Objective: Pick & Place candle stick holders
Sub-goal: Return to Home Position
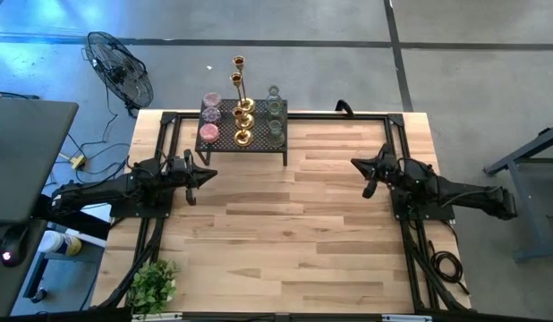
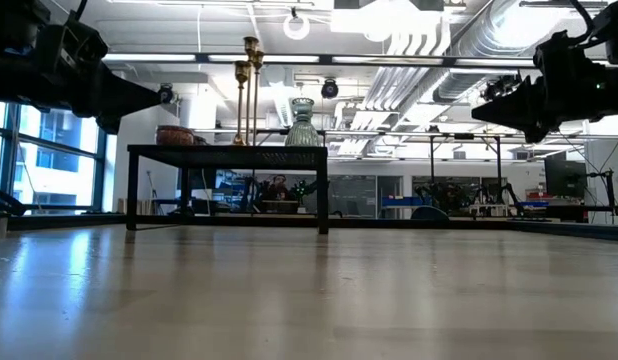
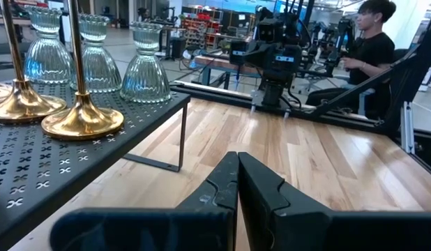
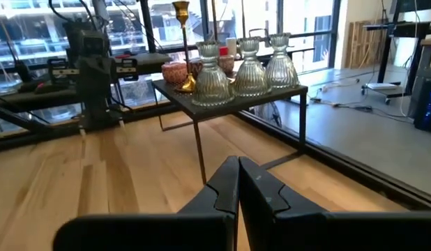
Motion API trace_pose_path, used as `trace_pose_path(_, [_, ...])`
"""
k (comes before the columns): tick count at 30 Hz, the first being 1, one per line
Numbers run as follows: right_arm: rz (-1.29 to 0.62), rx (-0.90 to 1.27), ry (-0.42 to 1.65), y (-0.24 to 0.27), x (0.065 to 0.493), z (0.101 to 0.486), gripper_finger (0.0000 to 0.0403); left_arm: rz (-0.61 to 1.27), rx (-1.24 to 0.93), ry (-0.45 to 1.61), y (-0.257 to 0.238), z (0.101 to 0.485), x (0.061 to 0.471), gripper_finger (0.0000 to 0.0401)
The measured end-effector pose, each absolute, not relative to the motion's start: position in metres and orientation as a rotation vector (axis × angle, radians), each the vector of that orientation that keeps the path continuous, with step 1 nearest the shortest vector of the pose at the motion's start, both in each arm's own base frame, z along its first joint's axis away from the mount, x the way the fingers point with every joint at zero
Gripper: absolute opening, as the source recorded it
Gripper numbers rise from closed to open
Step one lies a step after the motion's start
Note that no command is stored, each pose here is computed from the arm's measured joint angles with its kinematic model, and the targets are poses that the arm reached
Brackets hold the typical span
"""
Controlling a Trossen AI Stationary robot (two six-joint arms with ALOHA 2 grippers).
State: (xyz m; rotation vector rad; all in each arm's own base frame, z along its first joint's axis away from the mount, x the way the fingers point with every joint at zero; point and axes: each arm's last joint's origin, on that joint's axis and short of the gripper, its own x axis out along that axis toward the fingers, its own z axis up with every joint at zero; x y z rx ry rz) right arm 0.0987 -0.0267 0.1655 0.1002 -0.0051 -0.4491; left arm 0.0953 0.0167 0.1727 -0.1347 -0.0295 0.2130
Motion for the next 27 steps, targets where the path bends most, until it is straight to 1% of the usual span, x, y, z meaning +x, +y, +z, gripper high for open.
trace_pose_path(27, [-0.452, 0.086, -0.007, -0.0268, 0.0987, 0.1659, 0.0000, 0.212, -0.135, -0.029, 0.0167, 0.1728, 0.0952, 0.0003])
